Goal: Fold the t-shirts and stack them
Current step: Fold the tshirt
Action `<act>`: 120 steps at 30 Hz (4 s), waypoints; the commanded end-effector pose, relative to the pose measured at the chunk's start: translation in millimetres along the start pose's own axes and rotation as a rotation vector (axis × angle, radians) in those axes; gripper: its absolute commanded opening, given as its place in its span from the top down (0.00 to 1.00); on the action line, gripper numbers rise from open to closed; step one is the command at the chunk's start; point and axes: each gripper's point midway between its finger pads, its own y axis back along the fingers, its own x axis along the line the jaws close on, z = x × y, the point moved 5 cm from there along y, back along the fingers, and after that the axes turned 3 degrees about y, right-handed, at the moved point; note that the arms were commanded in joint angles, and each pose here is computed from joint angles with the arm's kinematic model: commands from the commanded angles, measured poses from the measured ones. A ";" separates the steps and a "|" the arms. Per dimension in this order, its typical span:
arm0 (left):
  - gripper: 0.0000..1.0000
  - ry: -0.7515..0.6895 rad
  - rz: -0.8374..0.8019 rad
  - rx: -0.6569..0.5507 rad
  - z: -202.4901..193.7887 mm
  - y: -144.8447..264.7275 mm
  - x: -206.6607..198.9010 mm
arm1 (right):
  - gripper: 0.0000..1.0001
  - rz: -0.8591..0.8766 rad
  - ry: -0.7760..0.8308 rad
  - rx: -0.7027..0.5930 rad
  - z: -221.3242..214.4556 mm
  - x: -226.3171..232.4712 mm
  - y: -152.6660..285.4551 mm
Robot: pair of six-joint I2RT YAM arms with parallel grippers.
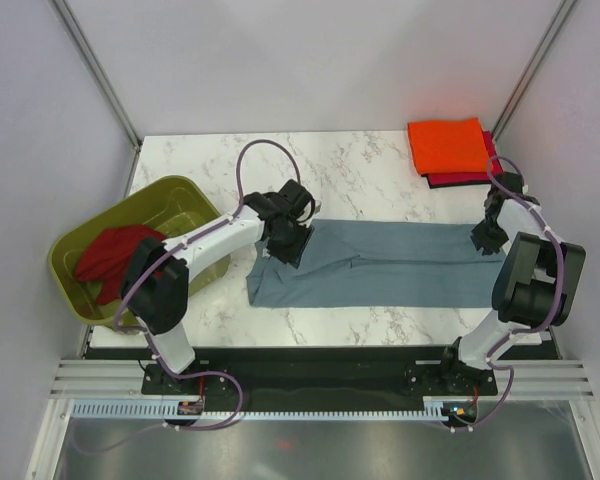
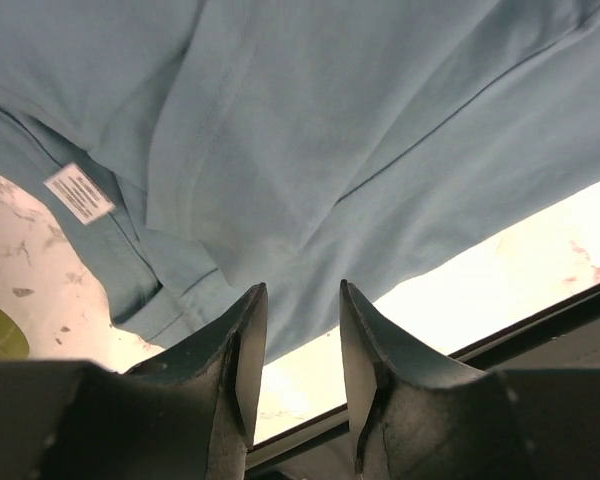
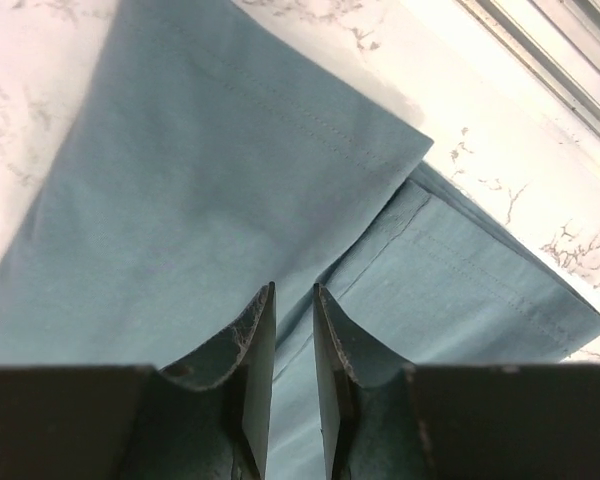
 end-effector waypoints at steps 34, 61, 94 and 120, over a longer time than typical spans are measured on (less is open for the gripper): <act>0.55 0.267 -0.120 -0.068 -19.2 7.4 30.9 | 0.57 0.835 0.469 -0.029 -60.9 124.4 115.1; 0.53 0.381 -0.151 -0.152 -33.7 -43.6 24.7 | 0.53 1.018 0.973 0.128 -202.3 207.3 94.3; 0.98 0.381 -0.087 -0.106 -48.6 -25.5 -1.1 | 1.00 0.924 0.956 0.071 -188.1 202.0 80.3; 0.98 0.376 -0.160 -0.093 -55.9 -20.9 -40.0 | 1.00 0.904 0.953 0.066 -186.3 196.9 81.2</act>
